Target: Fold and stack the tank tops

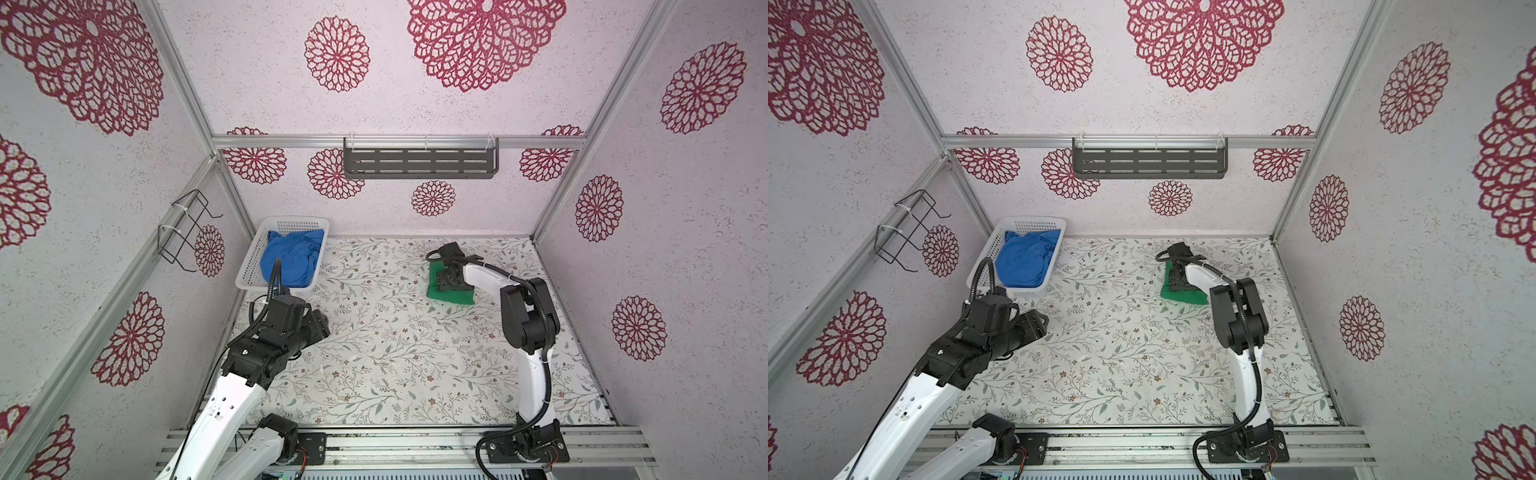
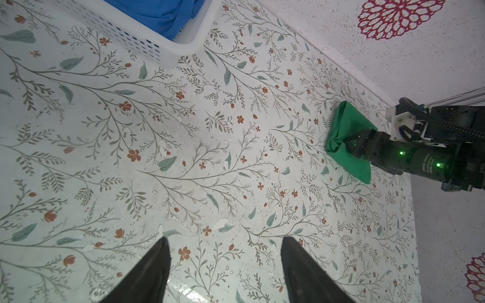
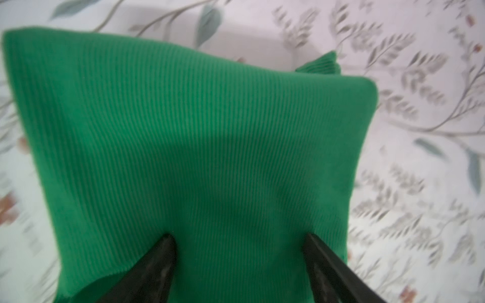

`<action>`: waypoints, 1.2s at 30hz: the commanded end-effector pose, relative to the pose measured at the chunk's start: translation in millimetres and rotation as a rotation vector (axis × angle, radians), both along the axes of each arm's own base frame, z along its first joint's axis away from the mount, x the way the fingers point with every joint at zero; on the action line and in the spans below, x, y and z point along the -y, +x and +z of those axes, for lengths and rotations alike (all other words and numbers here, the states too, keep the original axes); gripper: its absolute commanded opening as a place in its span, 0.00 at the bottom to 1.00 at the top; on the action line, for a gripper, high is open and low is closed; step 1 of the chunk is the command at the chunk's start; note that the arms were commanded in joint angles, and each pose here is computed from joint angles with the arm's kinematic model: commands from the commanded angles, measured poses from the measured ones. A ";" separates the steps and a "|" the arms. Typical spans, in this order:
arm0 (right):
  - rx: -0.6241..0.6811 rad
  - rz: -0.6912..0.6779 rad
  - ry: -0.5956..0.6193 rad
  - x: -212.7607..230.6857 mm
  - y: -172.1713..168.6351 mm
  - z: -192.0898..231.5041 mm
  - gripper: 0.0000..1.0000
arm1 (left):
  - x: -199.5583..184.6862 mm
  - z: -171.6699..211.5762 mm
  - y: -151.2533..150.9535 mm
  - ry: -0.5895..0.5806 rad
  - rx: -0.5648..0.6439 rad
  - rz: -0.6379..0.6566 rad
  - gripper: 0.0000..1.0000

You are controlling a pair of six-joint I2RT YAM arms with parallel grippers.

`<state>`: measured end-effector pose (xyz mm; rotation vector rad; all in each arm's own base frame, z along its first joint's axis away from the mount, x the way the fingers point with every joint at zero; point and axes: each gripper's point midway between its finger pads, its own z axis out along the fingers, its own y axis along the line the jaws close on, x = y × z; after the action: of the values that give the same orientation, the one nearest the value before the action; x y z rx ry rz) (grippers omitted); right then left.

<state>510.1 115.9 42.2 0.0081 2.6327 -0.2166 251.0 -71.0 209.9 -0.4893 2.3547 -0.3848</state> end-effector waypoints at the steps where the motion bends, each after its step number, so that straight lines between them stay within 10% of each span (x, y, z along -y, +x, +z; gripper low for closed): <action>1: -0.122 0.051 -0.069 37.4 3.5 -28.7 0.79 | -3.3 10.0 9.7 0.018 0.026 0.006 0.70; 13: -0.099 0.068 -0.004 62.2 67.3 -37.5 0.79 | -0.1 11.5 15.9 0.000 0.005 0.006 0.70; 23: 0.103 0.104 0.071 52.9 84.4 68.6 0.99 | -7.2 36.8 33.4 0.069 0.040 -0.019 0.78; 29: 0.257 0.088 0.190 42.1 50.8 166.3 0.99 | -37.5 41.1 88.5 0.159 -0.015 -0.019 0.85; 36: 0.318 0.068 0.302 21.5 -39.5 184.4 0.99 | -108.2 25.4 168.7 0.221 -0.059 0.096 0.85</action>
<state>497.5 76.3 227.6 0.0049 2.3364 0.1008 395.2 12.7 232.0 -0.5539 2.4090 -0.1205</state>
